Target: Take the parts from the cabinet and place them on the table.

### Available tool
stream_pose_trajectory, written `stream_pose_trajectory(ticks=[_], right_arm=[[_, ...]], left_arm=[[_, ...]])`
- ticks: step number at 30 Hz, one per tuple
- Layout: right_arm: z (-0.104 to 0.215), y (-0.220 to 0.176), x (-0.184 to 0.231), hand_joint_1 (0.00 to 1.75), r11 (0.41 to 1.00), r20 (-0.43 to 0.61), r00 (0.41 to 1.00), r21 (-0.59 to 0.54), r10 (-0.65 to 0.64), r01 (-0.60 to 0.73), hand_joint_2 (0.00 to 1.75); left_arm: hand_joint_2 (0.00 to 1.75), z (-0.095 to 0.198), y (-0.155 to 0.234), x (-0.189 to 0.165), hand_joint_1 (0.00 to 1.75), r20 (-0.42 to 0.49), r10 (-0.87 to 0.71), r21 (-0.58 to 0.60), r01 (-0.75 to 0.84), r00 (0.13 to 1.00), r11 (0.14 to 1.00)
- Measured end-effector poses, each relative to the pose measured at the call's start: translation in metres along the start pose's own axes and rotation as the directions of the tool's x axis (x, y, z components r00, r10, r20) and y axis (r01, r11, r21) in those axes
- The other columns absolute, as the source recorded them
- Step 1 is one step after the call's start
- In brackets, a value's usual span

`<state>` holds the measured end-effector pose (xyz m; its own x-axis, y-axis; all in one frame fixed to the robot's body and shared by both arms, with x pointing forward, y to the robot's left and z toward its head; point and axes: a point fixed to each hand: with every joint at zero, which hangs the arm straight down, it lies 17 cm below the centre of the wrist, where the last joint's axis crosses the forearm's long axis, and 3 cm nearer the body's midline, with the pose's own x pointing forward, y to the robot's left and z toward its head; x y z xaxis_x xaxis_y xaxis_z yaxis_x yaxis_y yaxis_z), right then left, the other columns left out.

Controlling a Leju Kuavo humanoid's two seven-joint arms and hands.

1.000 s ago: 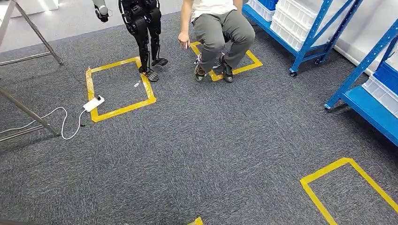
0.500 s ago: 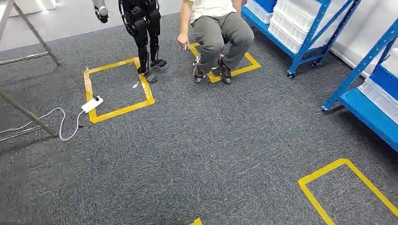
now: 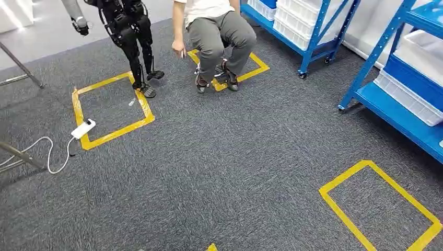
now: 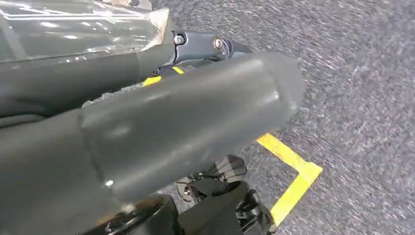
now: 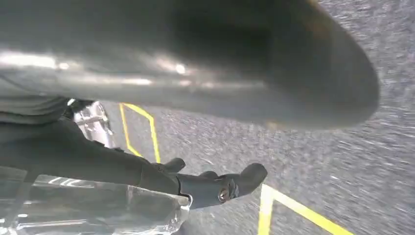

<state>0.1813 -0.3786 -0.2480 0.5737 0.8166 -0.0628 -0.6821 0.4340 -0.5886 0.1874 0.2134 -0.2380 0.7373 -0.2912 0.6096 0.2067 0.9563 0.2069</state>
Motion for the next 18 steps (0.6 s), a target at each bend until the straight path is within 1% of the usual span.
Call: stream_pose_trajectory(ticks=[14, 18], right_arm=[[0.0017, 0.0061, -0.0004, 0.00, 1.000, -0.005, 1.000, 0.017, -0.006, 0.006, 0.00], [0.0002, 0.0012, 0.0004, 0.00, 1.000, -0.007, 1.000, 0.012, -0.016, 0.016, 0.00]], left_arm=[[0.00, -0.0003, -0.0001, 0.0007, 0.00, 0.000, -0.001, -0.001, 0.001, 1.000, 1.000], [0.00, 0.0009, -0.0007, -0.0023, 0.00, -0.005, 0.000, -0.002, 0.000, 1.000, 1.000]])
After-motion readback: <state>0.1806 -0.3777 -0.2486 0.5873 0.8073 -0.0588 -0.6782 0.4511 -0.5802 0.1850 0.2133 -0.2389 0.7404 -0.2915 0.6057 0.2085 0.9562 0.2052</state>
